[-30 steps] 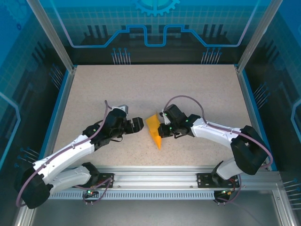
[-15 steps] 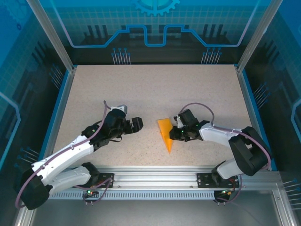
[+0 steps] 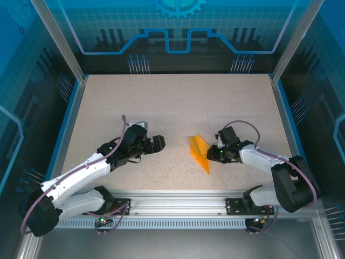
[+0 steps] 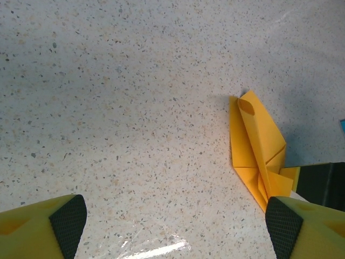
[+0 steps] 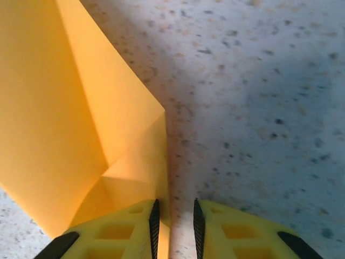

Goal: Fold a paper plane with a square sheet of paper (fold left side to right side)
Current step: Move the paper plane to the center of the table.

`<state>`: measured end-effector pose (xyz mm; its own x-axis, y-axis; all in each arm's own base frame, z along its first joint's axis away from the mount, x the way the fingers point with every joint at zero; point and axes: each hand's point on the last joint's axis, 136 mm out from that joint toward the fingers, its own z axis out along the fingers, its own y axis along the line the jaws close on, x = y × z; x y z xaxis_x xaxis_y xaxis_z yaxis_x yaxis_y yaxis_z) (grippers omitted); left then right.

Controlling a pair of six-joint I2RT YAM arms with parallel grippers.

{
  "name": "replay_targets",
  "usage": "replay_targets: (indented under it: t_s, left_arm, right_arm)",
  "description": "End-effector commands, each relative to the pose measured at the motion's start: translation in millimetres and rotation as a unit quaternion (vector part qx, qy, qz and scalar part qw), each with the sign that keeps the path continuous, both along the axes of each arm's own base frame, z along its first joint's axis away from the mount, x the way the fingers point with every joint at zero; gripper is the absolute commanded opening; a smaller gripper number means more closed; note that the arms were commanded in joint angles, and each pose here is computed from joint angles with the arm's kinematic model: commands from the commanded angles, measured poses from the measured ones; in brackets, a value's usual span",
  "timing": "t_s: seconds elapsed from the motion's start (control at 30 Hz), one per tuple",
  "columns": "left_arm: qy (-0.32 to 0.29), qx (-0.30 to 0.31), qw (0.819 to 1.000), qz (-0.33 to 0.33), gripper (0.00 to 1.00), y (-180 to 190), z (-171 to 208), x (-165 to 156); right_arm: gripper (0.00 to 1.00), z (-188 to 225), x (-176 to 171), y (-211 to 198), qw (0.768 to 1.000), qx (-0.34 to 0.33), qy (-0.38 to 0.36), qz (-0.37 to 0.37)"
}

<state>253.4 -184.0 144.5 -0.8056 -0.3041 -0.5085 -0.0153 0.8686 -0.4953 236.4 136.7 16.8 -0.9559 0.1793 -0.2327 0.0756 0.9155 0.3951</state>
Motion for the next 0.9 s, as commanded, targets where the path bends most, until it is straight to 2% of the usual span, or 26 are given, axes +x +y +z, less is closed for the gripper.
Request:
replay_targets:
  t_s: [0.0,0.17,0.33,0.5,0.63,0.87]
  left_arm:
    - [0.002,-0.007,1.0,0.001,0.9,-1,1,2]
    - [0.003,-0.005,1.0,-0.001,0.91,-2,1,3]
    - [0.003,-0.003,1.0,-0.003,0.91,-3,2,3]
    - [-0.001,0.0,1.0,-0.003,0.91,-2,3,4]
    - [-0.002,0.001,1.0,-0.003,0.92,-2,3,5]
    - [-0.002,0.003,1.0,-0.004,0.92,-1,4,3]
  right_arm:
    - [0.25,-1,-4,-16,1.0,-0.022,0.009,-0.015]
    - [0.23,-2,-4,-18,1.0,-0.019,0.019,-0.013]
    - [0.27,23,3,-16,0.999,-0.018,-0.029,0.014]
    - [0.38,52,-2,-1,0.995,-0.008,-0.062,0.076]
    - [0.5,52,-13,14,0.991,-0.021,-0.051,0.122]
    - [0.52,37,-15,30,0.987,-0.046,-0.026,0.154]
